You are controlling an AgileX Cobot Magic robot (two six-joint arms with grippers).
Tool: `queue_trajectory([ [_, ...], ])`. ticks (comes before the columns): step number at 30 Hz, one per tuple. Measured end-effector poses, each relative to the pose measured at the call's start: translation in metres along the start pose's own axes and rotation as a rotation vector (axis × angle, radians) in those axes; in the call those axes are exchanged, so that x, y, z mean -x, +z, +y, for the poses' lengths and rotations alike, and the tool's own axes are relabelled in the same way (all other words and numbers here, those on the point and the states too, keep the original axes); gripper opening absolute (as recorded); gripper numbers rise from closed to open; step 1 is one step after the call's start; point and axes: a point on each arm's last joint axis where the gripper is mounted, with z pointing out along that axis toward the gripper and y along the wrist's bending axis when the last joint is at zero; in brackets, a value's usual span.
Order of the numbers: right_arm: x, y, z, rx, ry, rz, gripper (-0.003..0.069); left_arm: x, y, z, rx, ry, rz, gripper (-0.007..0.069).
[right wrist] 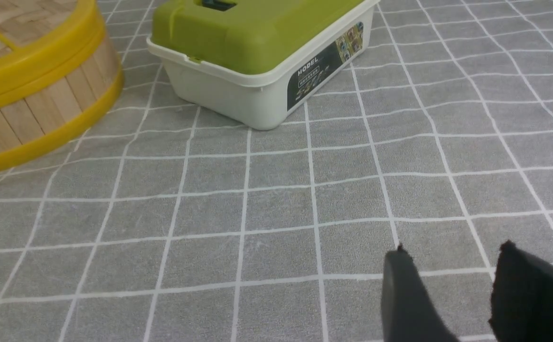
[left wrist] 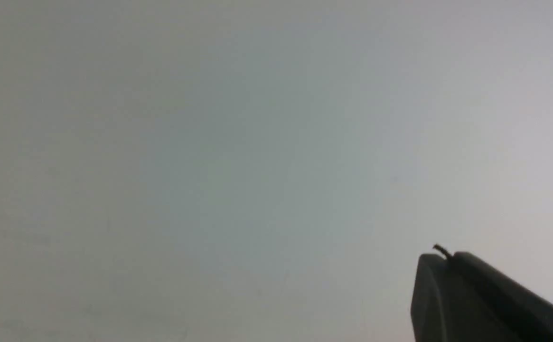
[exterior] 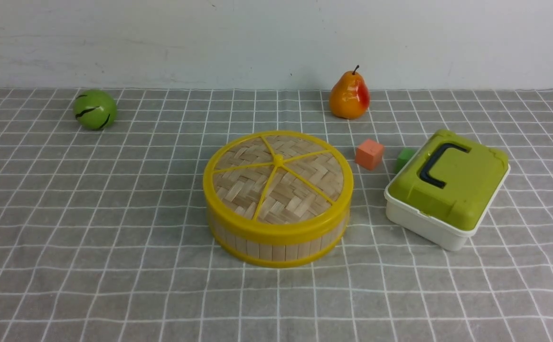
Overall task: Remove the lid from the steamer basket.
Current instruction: Use the left arm to lift the lid of the steamer
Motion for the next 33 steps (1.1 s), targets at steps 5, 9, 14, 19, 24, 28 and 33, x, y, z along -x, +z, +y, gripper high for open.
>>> queue_trajectory([
  [5,0.000,0.000,0.000,0.000,0.001,0.000,0.0241,-0.011,0.072,-0.003,0.064,-0.047,0.412,-0.0013],
  [9,0.000,0.000,0.000,0.000,0.001,0.000,0.0241,-0.030,0.116,-0.007,0.037,-0.072,0.697,-0.0013],
  [14,0.000,0.000,0.000,0.000,0.001,0.000,0.0241,-0.065,0.176,-0.017,-0.093,-0.104,1.028,-0.0013],
  [19,0.000,0.000,0.000,0.000,0.000,0.000,0.0241,-0.116,0.221,-0.043,-0.122,-0.023,1.278,-0.0013],
  [24,0.000,0.000,0.000,0.000,0.000,0.000,0.0241,-0.170,0.257,-0.090,-0.086,0.174,1.347,-0.0013],
  [28,0.000,0.000,0.000,0.000,0.000,0.000,0.0241,-0.222,0.279,-0.128,-0.078,0.296,1.325,-0.0006],
  [33,0.000,0.000,0.000,0.000,0.000,0.000,0.0241,-0.253,0.282,-0.145,-0.075,0.392,1.323,0.0114],
])
